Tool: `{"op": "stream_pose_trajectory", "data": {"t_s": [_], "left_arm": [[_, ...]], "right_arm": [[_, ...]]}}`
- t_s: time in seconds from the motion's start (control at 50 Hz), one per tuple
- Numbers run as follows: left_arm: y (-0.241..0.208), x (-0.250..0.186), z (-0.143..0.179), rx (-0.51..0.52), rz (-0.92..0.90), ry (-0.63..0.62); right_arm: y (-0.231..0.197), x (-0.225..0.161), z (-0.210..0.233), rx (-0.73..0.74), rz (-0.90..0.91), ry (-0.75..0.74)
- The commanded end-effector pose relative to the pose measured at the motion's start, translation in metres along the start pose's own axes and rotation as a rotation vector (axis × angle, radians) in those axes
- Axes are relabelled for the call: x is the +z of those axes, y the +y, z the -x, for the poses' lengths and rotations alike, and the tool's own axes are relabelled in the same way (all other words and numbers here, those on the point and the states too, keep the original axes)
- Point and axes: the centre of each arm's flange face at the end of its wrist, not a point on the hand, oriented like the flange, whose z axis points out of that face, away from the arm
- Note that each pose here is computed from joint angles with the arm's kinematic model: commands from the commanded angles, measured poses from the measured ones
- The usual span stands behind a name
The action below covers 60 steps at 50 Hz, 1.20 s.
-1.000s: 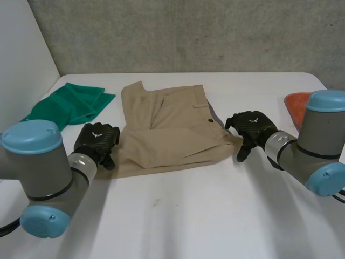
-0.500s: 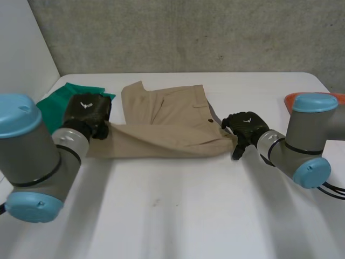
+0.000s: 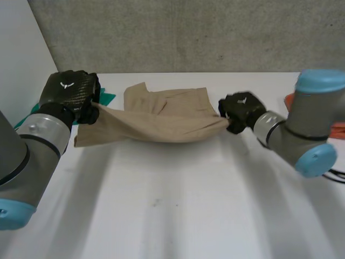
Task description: Fold the laundry.
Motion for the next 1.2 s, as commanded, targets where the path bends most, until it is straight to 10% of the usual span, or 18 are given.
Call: {"op": "stream_pose_trajectory", "data": {"t_s": [0.02,0.42,0.68,0.9,1.2], "left_arm": [[0.007,-0.034,0.0,0.014,0.122,0.036],[0.082,-0.06,-0.027,0.102,0.444,0.229],[-0.028,0.09,-0.003,0.213,-0.232,-0.035],[-0.152,0.099,0.019,0.143,-0.903,-0.258],[0.001,0.088,0.002,0.178,-0.35,-0.161]], "right_arm": [[-0.04,-0.054,-0.019,-0.108,0.07,0.007],[0.001,-0.122,0.013,-0.324,0.478,-0.26],[-0.094,-0.026,-0.054,-0.316,-0.037,0.201],[-0.223,-0.032,-0.073,-0.348,-0.713,0.477],[-0.107,0.015,-0.041,-0.314,-0.378,0.299]]}}
